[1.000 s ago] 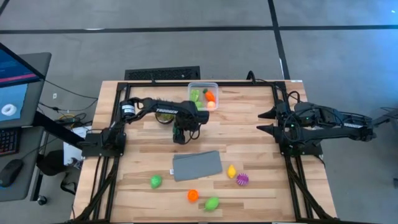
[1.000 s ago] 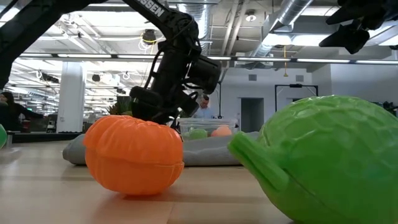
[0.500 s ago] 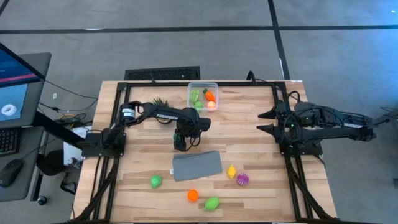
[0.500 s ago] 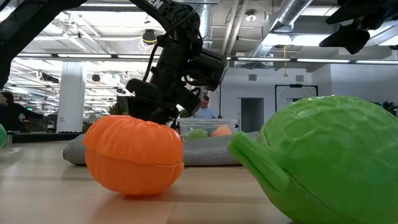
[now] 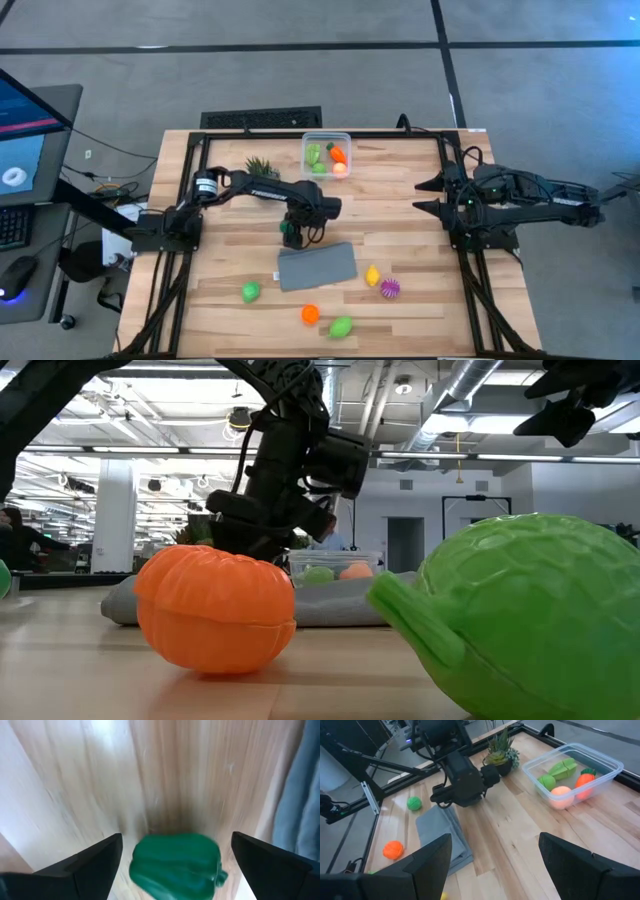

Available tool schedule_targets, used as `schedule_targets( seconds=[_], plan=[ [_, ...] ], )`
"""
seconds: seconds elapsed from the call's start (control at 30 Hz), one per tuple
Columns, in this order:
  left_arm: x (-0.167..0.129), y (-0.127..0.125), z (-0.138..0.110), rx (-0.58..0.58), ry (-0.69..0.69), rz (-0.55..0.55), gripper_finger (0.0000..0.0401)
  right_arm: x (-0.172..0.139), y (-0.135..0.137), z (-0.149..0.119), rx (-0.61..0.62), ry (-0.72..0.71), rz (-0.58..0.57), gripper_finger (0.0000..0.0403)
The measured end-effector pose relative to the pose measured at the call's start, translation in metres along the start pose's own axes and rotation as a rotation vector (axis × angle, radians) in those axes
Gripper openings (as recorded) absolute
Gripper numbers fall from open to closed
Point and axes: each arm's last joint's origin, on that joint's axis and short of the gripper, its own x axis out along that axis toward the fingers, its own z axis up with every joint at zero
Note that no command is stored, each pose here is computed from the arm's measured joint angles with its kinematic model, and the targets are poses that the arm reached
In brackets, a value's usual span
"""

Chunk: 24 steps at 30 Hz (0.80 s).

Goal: Pick and placing Produce into tupperware
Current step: Put the bell pepper into the bin

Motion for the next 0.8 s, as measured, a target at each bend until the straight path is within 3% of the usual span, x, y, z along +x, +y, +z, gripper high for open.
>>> schedule_targets(
  seconds=[0.3, 0.8],
  plan=[
    [0.0000, -0.0004, -0.0018, 0.001, 0.021, 0.009, 0.0315, -0.0002, 0.0030, -0.0011, -0.008, 0.011, 0.032, 0.0322],
    [0.0011, -0.0002, -0.0051, 0.011, 0.052, 0.022, 0.0312, -0.0002, 0.0031, -0.0013, -0.006, 0.010, 0.029, 0.0322]
  ],
)
